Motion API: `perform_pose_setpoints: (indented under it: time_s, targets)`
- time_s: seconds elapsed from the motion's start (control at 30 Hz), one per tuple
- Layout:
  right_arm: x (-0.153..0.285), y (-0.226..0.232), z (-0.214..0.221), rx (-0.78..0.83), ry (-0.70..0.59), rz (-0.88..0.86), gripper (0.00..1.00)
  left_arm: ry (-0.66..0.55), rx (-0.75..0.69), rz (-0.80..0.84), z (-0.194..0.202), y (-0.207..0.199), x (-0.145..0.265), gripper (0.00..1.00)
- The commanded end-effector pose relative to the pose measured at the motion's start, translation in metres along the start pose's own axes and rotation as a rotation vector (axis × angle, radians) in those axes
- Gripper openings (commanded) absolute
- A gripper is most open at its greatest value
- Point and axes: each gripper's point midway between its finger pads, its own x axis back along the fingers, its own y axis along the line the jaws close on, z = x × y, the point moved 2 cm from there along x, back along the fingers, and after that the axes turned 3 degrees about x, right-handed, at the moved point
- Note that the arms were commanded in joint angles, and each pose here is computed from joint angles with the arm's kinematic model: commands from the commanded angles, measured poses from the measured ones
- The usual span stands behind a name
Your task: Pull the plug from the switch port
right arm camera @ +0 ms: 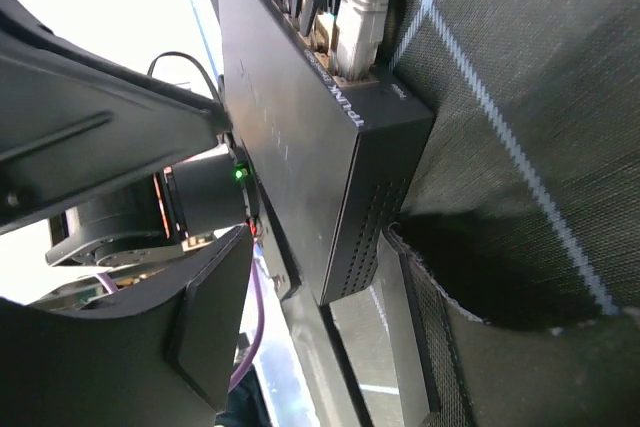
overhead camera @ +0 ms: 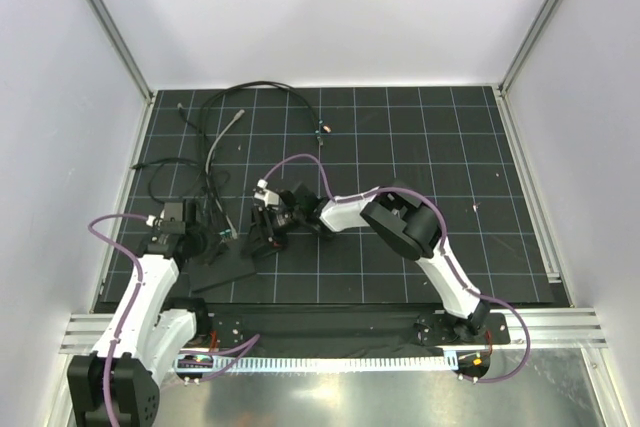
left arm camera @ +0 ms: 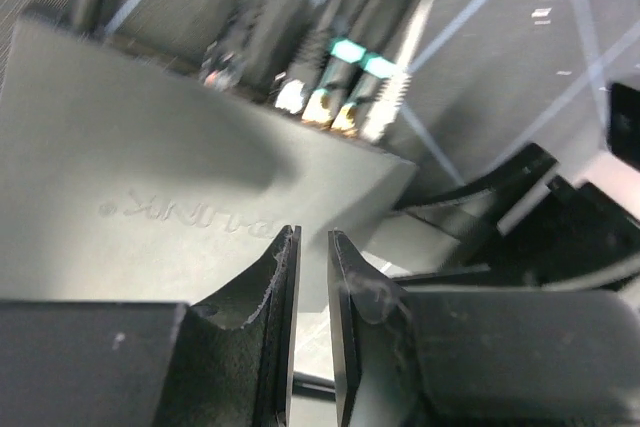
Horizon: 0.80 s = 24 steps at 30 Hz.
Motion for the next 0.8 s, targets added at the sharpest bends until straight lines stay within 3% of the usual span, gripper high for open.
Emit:
perform_pose_setpoints:
  time_s: [0.0, 0.2, 0.23, 0.3, 0.37, 0.6, 0.77]
  targets:
    - [0.012, 0.026, -0.02, 0.036, -0.084, -0.036, 0.61, 0.011, 0.043, -0.063, 0.0, 0.003, 0.004, 0.21]
    - [0.037, 0.01, -0.066, 0.143, -0.087, 0.049, 0.61, -0.057, 0.067, -0.14, -0.009, 0.015, 0.008, 0.19]
    - [0.039, -0.006, -0.065, 0.152, -0.046, 0.079, 0.6, -0.061, 0.069, -0.145, -0.01, 0.015, 0.008, 0.19]
    - [0.039, 0.007, -0.077, 0.209, -0.007, 0.049, 0.58, -0.061, 0.077, -0.175, -0.01, 0.019, 0.005, 0.17]
    - [0.032, -0.006, -0.068, 0.195, 0.081, 0.039, 0.58, -0.051, 0.074, -0.185, -0.009, 0.02, 0.002, 0.15]
    - [0.008, -0.001, -0.075, 0.215, 0.131, -0.038, 0.55, -0.068, 0.08, -0.27, -0.012, 0.031, -0.004, 0.13]
    - [-0.013, -0.009, -0.067, 0.207, 0.165, -0.053, 0.47, -0.073, 0.083, -0.295, -0.012, 0.035, -0.005, 0.09]
